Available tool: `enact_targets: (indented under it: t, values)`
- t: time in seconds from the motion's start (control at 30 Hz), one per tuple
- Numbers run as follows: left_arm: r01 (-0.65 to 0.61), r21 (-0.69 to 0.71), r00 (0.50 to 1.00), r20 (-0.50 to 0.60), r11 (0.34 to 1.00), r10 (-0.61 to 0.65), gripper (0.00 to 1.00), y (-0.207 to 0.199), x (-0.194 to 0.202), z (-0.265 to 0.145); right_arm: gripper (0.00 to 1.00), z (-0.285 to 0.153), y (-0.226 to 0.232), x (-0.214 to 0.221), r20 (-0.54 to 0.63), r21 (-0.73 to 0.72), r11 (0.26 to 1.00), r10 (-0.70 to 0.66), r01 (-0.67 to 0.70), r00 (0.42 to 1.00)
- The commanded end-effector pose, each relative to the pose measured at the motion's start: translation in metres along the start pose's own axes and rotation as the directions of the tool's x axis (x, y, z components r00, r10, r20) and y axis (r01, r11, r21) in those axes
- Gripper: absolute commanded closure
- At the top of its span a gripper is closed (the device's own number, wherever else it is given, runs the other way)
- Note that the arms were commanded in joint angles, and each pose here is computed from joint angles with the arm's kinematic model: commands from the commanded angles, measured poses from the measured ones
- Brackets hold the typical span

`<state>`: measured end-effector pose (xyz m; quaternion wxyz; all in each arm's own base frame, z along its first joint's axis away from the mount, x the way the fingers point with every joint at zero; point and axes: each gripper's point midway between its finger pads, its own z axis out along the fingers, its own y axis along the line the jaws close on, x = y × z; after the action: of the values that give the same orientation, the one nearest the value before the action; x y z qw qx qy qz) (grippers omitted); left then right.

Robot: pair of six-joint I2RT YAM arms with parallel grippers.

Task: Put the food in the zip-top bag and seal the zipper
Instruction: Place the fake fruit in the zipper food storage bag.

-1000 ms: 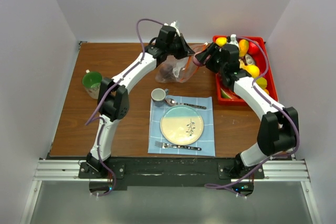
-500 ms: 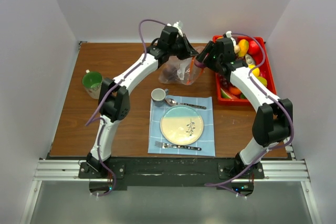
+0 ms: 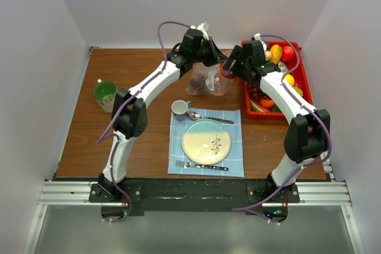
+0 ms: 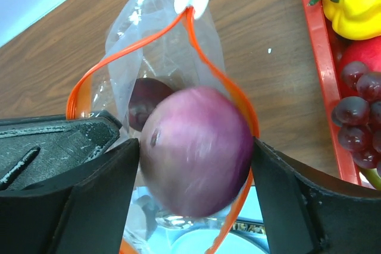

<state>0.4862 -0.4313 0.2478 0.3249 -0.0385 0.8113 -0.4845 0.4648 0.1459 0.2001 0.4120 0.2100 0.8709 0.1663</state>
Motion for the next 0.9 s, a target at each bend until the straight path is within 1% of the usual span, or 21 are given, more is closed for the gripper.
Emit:
enact_targets:
  t: [0.0,0.03,0.1,0.2,0.33,0.5,0.57,0.63,0.67,0.7,0.77,0.87]
  values:
    - [-0.029,0.117,0.998,0.05,0.993,0.023,1.0,-0.053,-0.018,-0.027,0.17,-0.024,0.021,-0.024,0.061,-0.061,0.998,-0.01,0.014,0.998]
    - [-0.029,0.114,0.998,0.059,0.993,0.022,1.0,-0.053,-0.021,-0.028,0.14,-0.026,0.022,-0.026,0.066,-0.061,0.998,-0.013,0.017,0.998]
    - [-0.021,0.113,0.998,0.064,0.993,0.014,1.0,-0.051,-0.024,-0.028,0.11,-0.031,0.023,-0.029,0.073,-0.067,0.998,-0.014,0.019,0.997]
    - [-0.012,0.108,0.997,0.072,0.994,0.004,1.0,-0.048,-0.027,-0.03,0.09,-0.039,0.027,-0.034,0.081,-0.076,0.997,-0.021,0.028,0.996]
    - [0.004,0.096,0.996,0.083,0.995,-0.012,1.0,-0.039,-0.032,-0.03,0.09,-0.057,0.03,-0.045,0.108,-0.083,0.996,-0.035,0.044,0.993]
    - [0.022,0.085,0.994,0.106,0.996,-0.031,1.0,-0.03,-0.044,-0.031,0.11,-0.086,0.021,-0.065,0.174,-0.025,0.995,-0.086,0.092,0.981]
    - [0.029,0.075,0.993,0.115,0.997,-0.037,1.0,-0.026,-0.047,-0.029,0.13,-0.1,0.011,-0.076,0.22,0.026,0.994,-0.11,0.107,0.969]
    - [0.031,0.069,0.992,0.122,0.997,-0.039,1.0,-0.023,-0.05,-0.029,0.18,-0.105,-0.002,-0.084,0.244,0.091,0.984,-0.171,0.153,0.955]
    - [0.031,0.066,0.992,0.121,0.997,-0.039,1.0,-0.022,-0.05,-0.029,0.19,-0.106,-0.015,-0.09,0.253,0.144,0.977,-0.189,0.156,0.949]
    - [0.033,0.062,0.992,0.119,0.998,-0.04,1.0,-0.02,-0.049,-0.027,0.21,-0.102,-0.023,-0.094,0.246,0.176,0.968,-0.221,0.181,0.944]
    - [0.035,0.057,0.993,0.109,0.998,-0.041,1.0,-0.016,-0.046,-0.024,0.22,-0.095,-0.043,-0.105,0.235,0.214,0.956,-0.248,0.199,0.94]
    - [0.043,0.052,0.993,0.104,0.998,-0.048,1.0,-0.013,-0.044,-0.023,0.23,-0.072,-0.069,-0.114,0.207,0.269,0.933,-0.299,0.239,0.932]
